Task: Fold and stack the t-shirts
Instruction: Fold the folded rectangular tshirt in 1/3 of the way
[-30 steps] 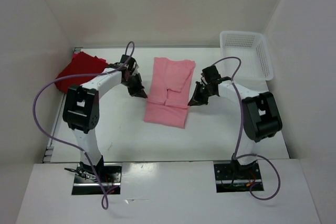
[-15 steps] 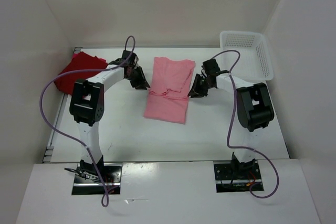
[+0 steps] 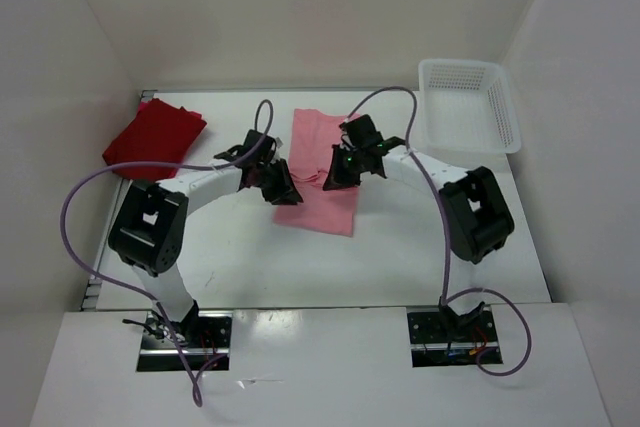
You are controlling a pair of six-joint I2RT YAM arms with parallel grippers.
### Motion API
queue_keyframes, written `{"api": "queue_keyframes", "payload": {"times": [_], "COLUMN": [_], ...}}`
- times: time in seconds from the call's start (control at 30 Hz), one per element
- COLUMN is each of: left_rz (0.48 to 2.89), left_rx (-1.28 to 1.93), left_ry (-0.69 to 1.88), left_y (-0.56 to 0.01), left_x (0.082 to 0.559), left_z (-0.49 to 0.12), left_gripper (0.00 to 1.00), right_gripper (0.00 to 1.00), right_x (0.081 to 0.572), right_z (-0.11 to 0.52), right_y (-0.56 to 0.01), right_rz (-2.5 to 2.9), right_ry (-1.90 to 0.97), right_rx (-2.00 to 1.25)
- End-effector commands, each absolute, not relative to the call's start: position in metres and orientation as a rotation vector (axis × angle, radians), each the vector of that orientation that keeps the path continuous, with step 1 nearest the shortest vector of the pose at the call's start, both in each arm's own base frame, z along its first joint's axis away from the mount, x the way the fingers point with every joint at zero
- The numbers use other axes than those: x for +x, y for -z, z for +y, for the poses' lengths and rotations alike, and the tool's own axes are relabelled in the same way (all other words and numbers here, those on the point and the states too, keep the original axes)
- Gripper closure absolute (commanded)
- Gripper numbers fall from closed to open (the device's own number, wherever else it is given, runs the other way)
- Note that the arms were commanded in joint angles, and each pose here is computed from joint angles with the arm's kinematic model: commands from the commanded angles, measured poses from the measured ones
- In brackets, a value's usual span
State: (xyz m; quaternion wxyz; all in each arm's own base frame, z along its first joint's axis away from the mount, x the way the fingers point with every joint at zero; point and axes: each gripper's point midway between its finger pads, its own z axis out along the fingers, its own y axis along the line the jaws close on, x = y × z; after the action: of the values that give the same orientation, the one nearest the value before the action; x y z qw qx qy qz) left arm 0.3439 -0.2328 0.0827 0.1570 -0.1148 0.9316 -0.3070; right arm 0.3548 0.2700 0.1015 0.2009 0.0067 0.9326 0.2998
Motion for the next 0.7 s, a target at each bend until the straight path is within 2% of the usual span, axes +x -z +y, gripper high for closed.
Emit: {"api": "queue_keyframes", "payload": {"times": [0.0,0.3,0.43,0.67], "left_rz": [2.687,2.806,2.849,2.824], "left_rx": [-0.365,-0.407,-0.422,-0.403], "left_ry": [0.872,0.716,0.711,0.708], "left_y": [-0.062,-0.01,-0.001,-0.016], "left_x": [0.341,0.309,0.291,0.286], "left_z": [-0.234,-0.209,-0.208,-0.203], "left_gripper": [0.7,0.71,0.71,0.71], "right_gripper": [1.0,1.0,1.0,1.0], "right_x": [0.371,0.393,0.405,0.441], "right_z": [0.297,0.303,0.298,0.296], "right_y": [-0.098,-0.054,-0.039,-0.037], "right_rz": [2.572,2.6,2.587,2.503], "right_ry": [-0.85,-0.726,-0.65,-0.552], "right_rx": [-0.015,0.041,0.083,0.128]}}
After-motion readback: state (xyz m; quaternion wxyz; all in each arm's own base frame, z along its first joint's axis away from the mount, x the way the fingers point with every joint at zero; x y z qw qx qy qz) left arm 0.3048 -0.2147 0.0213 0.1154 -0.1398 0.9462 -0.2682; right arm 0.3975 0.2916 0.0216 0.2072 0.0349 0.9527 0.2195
